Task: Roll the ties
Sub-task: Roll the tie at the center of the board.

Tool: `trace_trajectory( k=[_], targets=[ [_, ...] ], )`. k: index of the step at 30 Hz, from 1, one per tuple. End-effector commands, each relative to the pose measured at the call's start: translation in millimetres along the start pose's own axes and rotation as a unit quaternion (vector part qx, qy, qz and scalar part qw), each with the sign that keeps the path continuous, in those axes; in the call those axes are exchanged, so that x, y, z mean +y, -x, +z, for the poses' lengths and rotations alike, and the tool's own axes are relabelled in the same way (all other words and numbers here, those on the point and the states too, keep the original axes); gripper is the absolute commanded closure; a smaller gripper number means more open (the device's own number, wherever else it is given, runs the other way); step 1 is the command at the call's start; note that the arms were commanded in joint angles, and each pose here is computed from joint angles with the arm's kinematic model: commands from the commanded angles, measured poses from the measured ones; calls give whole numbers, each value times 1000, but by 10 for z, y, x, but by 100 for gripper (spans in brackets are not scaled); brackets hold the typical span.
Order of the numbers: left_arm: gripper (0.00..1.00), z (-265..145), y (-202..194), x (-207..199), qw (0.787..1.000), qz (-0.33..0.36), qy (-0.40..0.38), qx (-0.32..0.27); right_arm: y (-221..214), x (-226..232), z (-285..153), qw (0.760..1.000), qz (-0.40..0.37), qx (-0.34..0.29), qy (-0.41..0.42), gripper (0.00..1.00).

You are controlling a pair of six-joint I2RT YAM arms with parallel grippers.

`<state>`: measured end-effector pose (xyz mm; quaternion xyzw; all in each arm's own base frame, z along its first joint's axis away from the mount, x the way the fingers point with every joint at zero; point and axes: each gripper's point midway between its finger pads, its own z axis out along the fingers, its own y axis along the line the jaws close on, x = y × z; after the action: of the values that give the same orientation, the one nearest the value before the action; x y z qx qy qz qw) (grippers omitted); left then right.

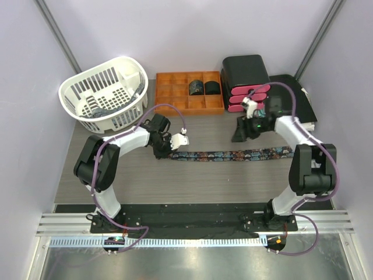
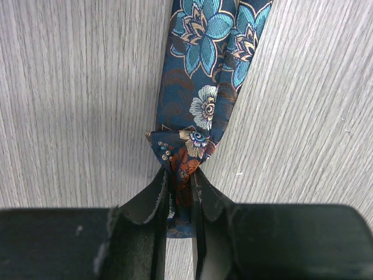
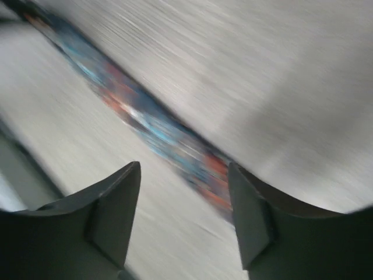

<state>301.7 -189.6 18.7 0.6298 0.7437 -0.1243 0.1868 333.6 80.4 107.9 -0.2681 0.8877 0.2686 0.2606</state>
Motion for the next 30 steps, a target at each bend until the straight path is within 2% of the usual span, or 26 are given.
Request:
trace_trajectory(
  k=[1, 2, 3, 6, 9, 18, 22, 30],
  targets=[
    [86, 22, 36, -111, 1000, -5, -17, -15, 634, 793, 535, 937, 314, -103, 112, 38],
    [86, 24, 24, -111, 1000, -5, -16, -15, 797, 1020, 653, 940, 286, -125, 137, 41],
    [86, 22, 35, -107, 1000, -3, -15, -16, 819, 1112, 732, 934, 298, -125, 149, 46],
    [86, 11, 37, -124, 1000, -4, -16, -20, 827, 1492, 1075, 920, 328, -101, 187, 53],
    [86, 3, 70, -130, 999, -3, -16, -27, 843, 1694, 1331, 910, 350, -92, 204, 53],
    [86, -3, 103, -144, 999, 0, -20, -36, 839, 1940, 1884, 910, 352, -71, 209, 59],
    [86, 10, 99, -152, 999, -1, -22, -36, 862, 2032, 2016, 907, 359, -68, 211, 62],
    [86, 13, 102, -150, 999, 0, -23, -36, 633, 2110, 2213, 905, 373, -40, 201, 67]
  ],
)
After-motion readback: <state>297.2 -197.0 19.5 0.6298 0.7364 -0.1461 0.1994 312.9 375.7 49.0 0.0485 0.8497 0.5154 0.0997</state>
